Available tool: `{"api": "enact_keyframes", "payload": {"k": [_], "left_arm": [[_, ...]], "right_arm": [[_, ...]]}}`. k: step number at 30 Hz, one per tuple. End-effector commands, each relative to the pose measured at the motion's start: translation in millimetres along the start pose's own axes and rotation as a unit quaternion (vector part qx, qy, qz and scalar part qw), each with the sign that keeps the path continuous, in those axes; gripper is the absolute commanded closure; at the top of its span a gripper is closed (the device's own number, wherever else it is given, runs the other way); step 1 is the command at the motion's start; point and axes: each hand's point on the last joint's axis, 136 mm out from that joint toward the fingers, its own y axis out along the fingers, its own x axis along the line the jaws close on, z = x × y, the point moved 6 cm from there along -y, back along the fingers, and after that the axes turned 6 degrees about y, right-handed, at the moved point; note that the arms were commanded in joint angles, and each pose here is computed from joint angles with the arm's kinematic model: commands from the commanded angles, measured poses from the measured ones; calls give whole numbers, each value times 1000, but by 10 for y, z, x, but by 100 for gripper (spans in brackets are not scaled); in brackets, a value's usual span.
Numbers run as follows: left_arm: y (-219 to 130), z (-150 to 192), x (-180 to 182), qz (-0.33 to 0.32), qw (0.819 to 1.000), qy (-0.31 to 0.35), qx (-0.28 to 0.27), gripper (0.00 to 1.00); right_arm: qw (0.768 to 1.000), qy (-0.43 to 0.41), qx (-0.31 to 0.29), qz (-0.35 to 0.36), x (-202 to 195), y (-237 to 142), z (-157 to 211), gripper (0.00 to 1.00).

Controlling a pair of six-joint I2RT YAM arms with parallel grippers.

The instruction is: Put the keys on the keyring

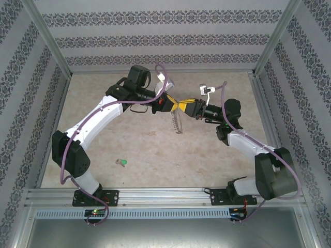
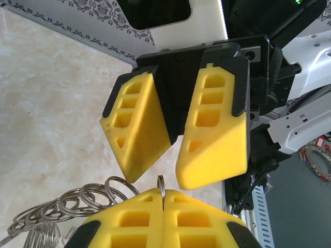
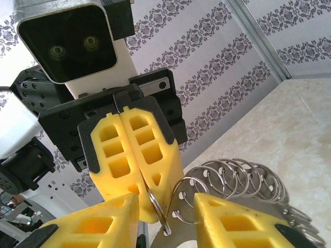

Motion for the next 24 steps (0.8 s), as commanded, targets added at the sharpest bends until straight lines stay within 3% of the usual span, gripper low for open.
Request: {"api": "enact_keyframes", "payload": {"k": [1, 10, 16, 24], "left_arm": [[-35, -156, -112, 23, 999, 32, -20, 100], [-42, -188, -94, 16, 999, 37, -25, 100], [-43, -204, -91, 12, 999, 38, -29, 100], [-51, -229, -78, 6, 999, 41, -33, 100]], "right_arm": [[999, -34, 6, -22, 93, 40, -40, 68], [999, -32, 16, -28, 111, 52, 15, 70], [999, -31, 26, -34, 126, 57, 52, 79], [999, -30, 26, -32, 117, 41, 79, 77]]}}
